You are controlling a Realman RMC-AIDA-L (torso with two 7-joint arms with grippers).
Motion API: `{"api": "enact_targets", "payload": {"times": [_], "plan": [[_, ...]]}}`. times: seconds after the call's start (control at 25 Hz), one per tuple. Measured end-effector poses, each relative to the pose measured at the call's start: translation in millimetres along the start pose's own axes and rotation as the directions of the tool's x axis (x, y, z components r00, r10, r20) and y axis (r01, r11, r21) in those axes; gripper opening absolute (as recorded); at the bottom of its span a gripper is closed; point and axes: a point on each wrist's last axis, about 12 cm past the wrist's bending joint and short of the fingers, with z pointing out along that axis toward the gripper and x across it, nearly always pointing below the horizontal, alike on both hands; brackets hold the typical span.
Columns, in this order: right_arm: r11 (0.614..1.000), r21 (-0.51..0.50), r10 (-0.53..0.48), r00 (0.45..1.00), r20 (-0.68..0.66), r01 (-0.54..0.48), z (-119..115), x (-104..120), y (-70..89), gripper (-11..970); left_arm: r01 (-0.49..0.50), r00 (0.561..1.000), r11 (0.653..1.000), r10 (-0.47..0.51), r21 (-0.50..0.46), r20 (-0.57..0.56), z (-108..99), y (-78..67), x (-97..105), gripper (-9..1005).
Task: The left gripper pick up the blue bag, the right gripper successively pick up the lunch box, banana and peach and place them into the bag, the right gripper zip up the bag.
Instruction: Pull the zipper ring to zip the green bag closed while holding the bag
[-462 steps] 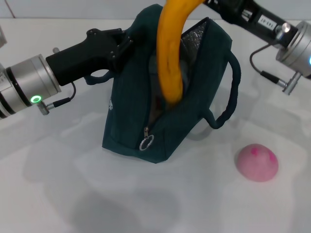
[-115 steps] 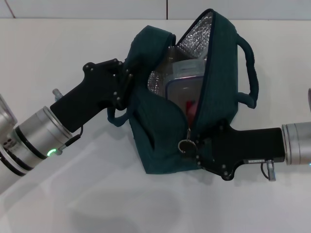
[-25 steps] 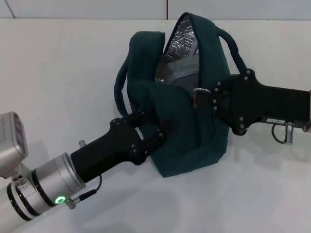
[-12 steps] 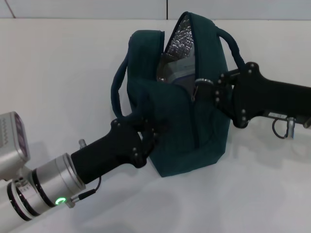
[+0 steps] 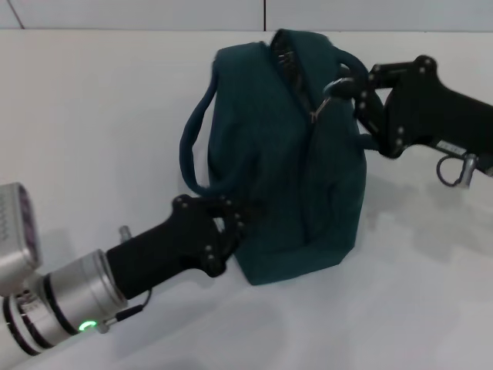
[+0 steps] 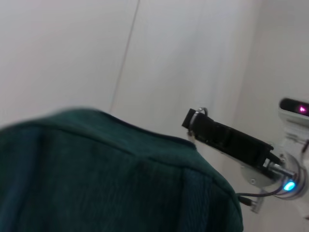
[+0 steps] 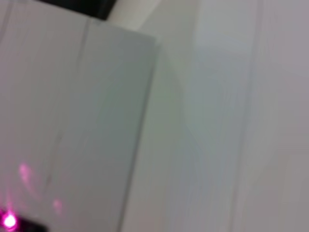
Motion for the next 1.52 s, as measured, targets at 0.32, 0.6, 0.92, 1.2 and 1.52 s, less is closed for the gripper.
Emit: {"api": "enact_targets", "payload": {"times": [0.32, 0.6, 0.92, 1.2, 1.52], "plan": [[0.996, 0.091, -0.009, 0.999, 0.034, 0.006, -7, 2, -3.4, 16, -0.011, 0.997, 0.989, 0.021, -0.149, 0.072, -23, 9.6, -5, 6], [0.995, 0.104, 0.0, 1.0, 0.029, -0.003, -10, 4, -2.4, 16, -0.01, 0.994, 0.982, 0.029, -0.188, 0.101, -29, 17.0, -12, 11], [0.995, 0.096, -0.002, 1.0, 0.031, -0.001, -8, 4, -3.0, 16, 0.048, 0.997, 0.998, -0.046, -0.035, 0.057, -5, 12.6, -14, 28], [0.995, 0.096, -0.005, 0.999, 0.032, 0.002, -8, 4, -3.3, 15, 0.059, 0.994, 0.997, -0.055, -0.042, 0.092, 2, 13.6, -17, 187], [0.995, 0.097, -0.028, 0.999, 0.025, 0.026, -7, 4, -3.2, 15, 0.095, 0.99, 0.995, -0.09, -0.041, 0.112, 16, 21.7, -25, 476]]}}
